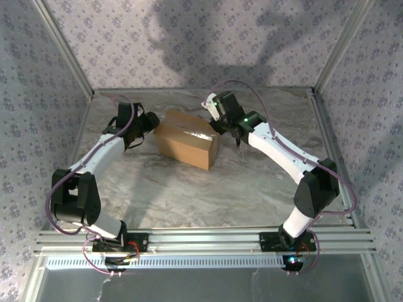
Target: Unpack the express box
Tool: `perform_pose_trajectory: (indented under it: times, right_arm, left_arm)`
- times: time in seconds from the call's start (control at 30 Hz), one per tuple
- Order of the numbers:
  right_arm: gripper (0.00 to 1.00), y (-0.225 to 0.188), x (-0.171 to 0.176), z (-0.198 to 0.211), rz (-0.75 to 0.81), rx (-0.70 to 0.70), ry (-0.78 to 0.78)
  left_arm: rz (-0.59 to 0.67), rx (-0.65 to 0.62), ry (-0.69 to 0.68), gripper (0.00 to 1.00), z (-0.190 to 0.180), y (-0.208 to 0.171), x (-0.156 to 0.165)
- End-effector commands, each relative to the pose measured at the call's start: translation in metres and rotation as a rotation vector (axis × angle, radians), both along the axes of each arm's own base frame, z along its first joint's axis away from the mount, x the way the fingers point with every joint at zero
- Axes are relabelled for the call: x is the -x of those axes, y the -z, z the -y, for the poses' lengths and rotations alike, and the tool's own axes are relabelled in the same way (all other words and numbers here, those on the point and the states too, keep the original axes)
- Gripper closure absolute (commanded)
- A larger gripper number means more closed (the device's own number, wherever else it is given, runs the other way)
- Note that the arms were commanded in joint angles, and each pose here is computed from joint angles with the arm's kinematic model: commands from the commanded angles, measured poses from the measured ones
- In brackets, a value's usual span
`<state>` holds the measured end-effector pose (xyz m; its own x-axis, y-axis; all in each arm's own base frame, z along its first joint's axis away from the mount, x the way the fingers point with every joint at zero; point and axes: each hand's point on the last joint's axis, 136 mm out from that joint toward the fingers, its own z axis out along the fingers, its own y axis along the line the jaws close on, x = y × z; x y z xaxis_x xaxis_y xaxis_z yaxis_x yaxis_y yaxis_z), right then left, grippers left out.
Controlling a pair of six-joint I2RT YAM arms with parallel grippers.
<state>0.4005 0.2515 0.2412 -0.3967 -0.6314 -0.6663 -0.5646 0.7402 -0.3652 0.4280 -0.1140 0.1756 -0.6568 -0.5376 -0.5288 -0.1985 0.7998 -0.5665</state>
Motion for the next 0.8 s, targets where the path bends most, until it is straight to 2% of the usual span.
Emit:
perform_pose_trajectory:
  times: [0.0,0.23,0.57,0.77]
  right_arm:
    - [1.00,-0.006,0.001,-0.009,0.042,0.022,-0.018]
    - [1.00,-0.005,0.030,-0.019,0.002,-0.016,-0.031]
    - [1.00,0.002,0.072,-0.003,-0.036,0.004,0.059]
    - [1.00,-0.003,0.079,0.015,-0.027,0.005,0.121]
  left_arm:
    - [0.006,-0.010,0.039,0.52,0.011,0.002,-0.002]
    - [0.004,0.000,0.084,0.52,0.038,0.008,-0.002]
    - [0.024,0.022,0.156,0.53,0.082,0.008,0.004]
    - [0.052,-0.005,0.142,0.54,0.077,0.003,0.008]
